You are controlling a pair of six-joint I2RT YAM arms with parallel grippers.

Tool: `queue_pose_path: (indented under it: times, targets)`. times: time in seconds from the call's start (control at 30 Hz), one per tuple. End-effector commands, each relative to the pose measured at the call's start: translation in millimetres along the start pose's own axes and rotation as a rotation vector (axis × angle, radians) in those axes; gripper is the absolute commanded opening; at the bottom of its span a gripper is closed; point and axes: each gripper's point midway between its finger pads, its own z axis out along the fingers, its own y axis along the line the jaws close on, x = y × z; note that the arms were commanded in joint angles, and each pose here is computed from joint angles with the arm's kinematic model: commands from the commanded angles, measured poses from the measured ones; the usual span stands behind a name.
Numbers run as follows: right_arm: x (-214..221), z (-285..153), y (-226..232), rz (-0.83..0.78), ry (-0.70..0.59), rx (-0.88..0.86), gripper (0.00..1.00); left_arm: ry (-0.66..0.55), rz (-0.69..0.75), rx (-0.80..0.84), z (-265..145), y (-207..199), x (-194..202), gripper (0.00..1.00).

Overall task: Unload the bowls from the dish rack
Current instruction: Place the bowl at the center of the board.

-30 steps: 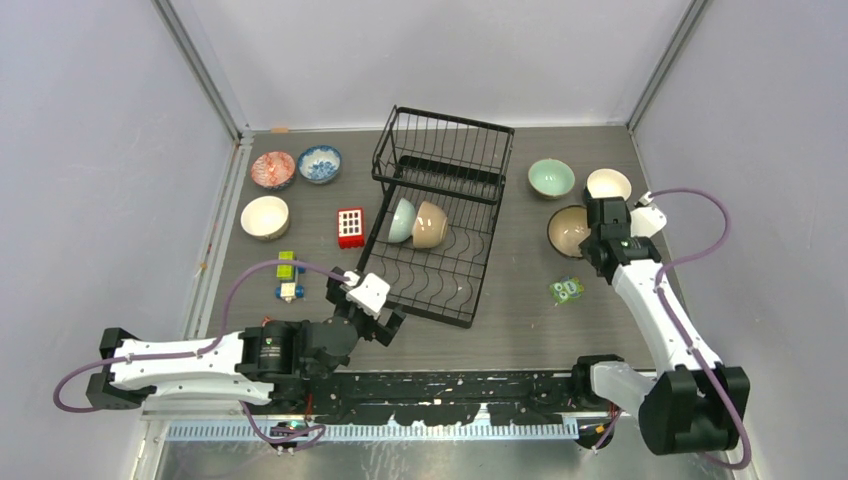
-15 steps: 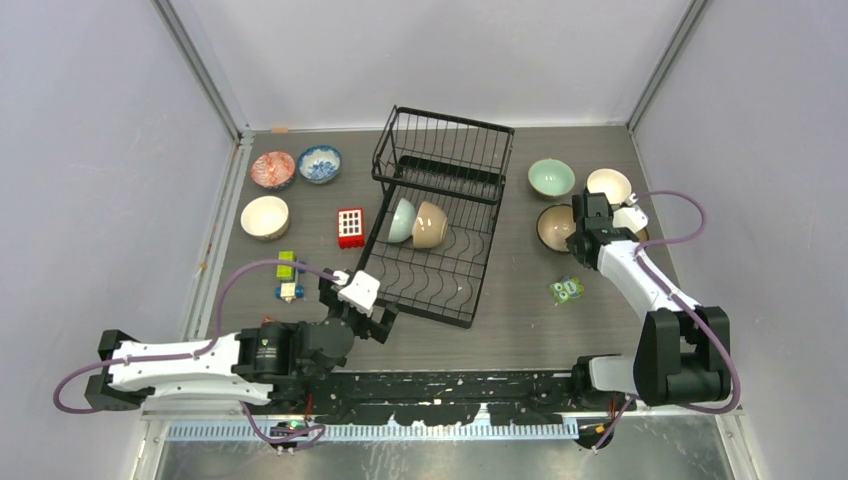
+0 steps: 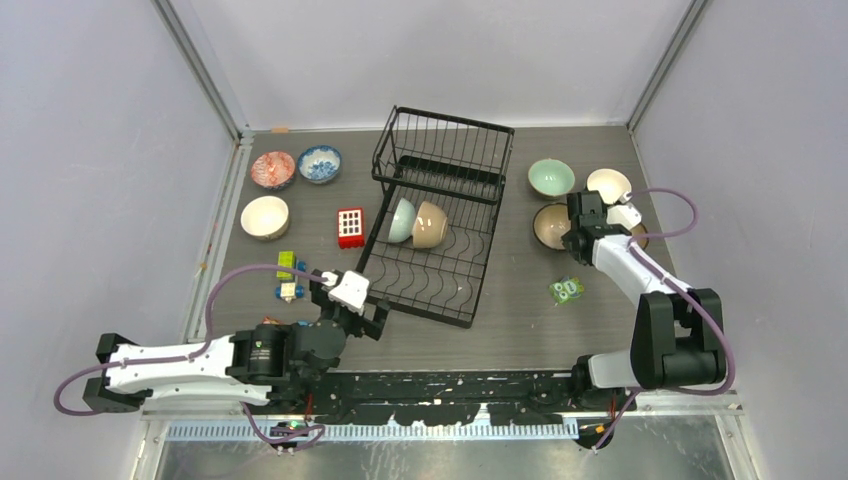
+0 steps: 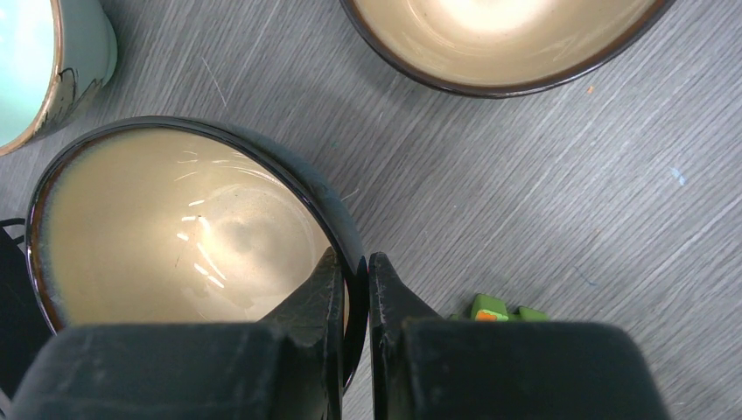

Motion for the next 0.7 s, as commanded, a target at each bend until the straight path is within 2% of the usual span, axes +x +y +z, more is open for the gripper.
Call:
queue_pose_path:
  times: [0.0, 0.23, 0.67]
  targets:
    - [-40, -10, 41, 0.075, -0.118, -0.099, 0.01, -0.006, -0.022, -0.005, 3, -5, -3, 1.0]
    - [-40, 0, 43, 0.03, -0.121, -0.067, 0.01, 0.006, 0.002, 0.022, 6, -15, -5, 1.0]
    - [-23, 12, 56, 0.033, -0.027, -0.064, 0.01, 0.033, 0.014, 0.03, 7, -21, -2, 1.0]
